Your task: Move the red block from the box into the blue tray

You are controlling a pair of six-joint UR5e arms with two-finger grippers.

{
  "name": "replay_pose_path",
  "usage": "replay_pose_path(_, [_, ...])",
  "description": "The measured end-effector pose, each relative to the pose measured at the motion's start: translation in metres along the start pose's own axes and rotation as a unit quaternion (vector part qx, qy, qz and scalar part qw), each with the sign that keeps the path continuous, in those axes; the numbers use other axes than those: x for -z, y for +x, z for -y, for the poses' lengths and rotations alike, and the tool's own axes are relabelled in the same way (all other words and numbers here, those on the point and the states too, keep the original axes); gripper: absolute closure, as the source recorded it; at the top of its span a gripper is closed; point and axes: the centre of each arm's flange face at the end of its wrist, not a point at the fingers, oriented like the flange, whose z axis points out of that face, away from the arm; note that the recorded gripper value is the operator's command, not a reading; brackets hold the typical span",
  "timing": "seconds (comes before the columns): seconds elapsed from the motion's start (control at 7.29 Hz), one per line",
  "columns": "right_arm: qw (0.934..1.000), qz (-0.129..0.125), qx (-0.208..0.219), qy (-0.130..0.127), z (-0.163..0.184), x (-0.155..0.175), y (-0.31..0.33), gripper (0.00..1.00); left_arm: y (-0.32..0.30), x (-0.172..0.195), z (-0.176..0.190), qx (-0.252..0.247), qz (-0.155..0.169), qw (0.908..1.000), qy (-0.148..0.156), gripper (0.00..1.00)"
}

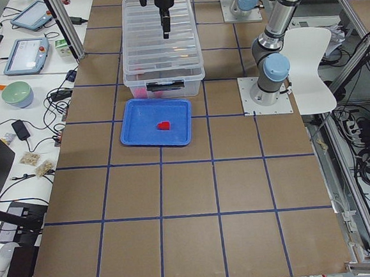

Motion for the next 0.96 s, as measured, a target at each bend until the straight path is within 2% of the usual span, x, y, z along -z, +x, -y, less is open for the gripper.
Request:
replay_pose_path(0.69, [1.0, 0.004, -0.004, 0.004, 0.0, 0.001, -0.015, 0.0, 0.0, -0.003, -0.003, 0.001, 0.0, 1.0, -0.003, 0.0])
replay_pose_path(0.96, [0.9995, 0.003, -0.008, 0.03, -0.001, 0.029, -0.01, 0.0, 0.0, -0.003, -0.004, 0.0, 0.0, 1.0, -0.003, 0.0])
